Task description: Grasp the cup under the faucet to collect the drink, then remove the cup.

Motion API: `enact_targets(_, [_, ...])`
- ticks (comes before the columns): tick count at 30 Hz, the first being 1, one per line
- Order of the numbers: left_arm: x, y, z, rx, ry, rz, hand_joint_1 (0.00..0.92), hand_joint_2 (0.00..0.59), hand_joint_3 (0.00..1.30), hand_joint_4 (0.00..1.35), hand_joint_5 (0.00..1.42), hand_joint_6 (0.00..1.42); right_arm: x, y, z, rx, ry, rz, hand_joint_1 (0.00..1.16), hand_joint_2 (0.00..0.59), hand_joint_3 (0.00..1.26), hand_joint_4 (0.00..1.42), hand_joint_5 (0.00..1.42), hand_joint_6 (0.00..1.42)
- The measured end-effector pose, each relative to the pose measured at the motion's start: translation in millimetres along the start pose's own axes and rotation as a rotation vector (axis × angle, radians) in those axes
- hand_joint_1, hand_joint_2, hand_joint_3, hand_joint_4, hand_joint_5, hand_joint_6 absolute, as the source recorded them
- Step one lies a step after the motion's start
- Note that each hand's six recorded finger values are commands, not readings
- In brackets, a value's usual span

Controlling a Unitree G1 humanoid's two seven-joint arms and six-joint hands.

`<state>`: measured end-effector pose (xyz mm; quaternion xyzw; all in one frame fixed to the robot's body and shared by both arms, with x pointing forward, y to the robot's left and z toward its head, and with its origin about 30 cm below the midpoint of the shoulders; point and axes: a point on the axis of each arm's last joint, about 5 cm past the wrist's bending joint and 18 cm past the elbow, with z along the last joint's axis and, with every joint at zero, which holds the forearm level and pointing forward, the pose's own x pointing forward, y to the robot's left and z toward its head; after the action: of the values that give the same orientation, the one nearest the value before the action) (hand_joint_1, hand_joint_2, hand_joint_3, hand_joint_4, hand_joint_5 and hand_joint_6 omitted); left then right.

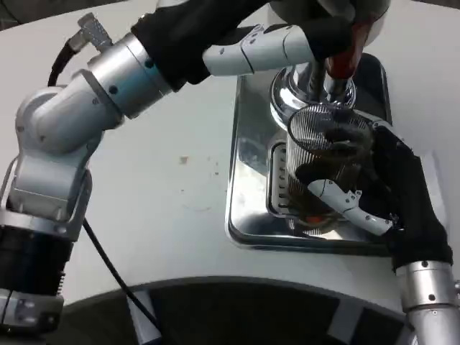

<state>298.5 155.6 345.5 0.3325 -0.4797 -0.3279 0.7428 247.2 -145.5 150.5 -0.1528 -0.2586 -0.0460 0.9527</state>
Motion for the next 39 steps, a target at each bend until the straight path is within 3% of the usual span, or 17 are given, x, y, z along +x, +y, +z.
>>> enact_targets(9, [-7.6, 3.2, 10.0, 0.004, -0.055, 0.071, 0.0, 0.107, 0.26, 0.3, 0.33, 0.34, -1.5, 0.9, 0.2, 0.001, 0.002, -0.008, 0.7, 0.24, 0.41, 0.53, 0.59, 0.55])
enact_targets(18, [-22.1, 8.3, 17.9, 0.004, -0.05, 0.115, 0.0, 0.108, 0.27, 0.3, 0.34, 0.36, -2.3, 1.1, 0.3, 0.003, 0.003, -0.015, 0.71, 0.239, 0.45, 0.6, 0.69, 0.68])
enact_targets(25, [-43.3, 3.3, 21.2, -0.033, 0.01, 0.137, 0.0, 0.108, 0.28, 0.3, 0.34, 0.36, -6.0, 0.0, 0.7, 0.001, 0.004, -0.02, 0.72, 0.244, 0.5, 0.65, 0.75, 0.76])
enact_targets(30, [-64.4, -7.9, 23.6, -0.068, 0.09, 0.159, 0.0, 0.108, 0.29, 0.32, 0.35, 0.38, -9.3, -1.3, 0.8, -0.004, 0.007, -0.034, 0.72, 0.244, 0.52, 0.68, 0.78, 0.81])
enact_targets(33, [-74.4, -12.0, 29.4, -0.067, 0.114, 0.179, 0.0, 0.109, 0.29, 0.32, 0.35, 0.38, -10.6, -1.6, 0.9, -0.005, 0.008, -0.036, 0.72, 0.244, 0.54, 0.7, 0.81, 0.84])
enact_targets(39, [-104.5, -31.1, 33.0, -0.137, 0.238, 0.2, 0.0, 0.109, 0.29, 0.32, 0.35, 0.38, -14.1, -6.7, 1.9, -0.017, 0.005, -0.063, 0.72, 0.244, 0.56, 0.71, 0.84, 0.88])
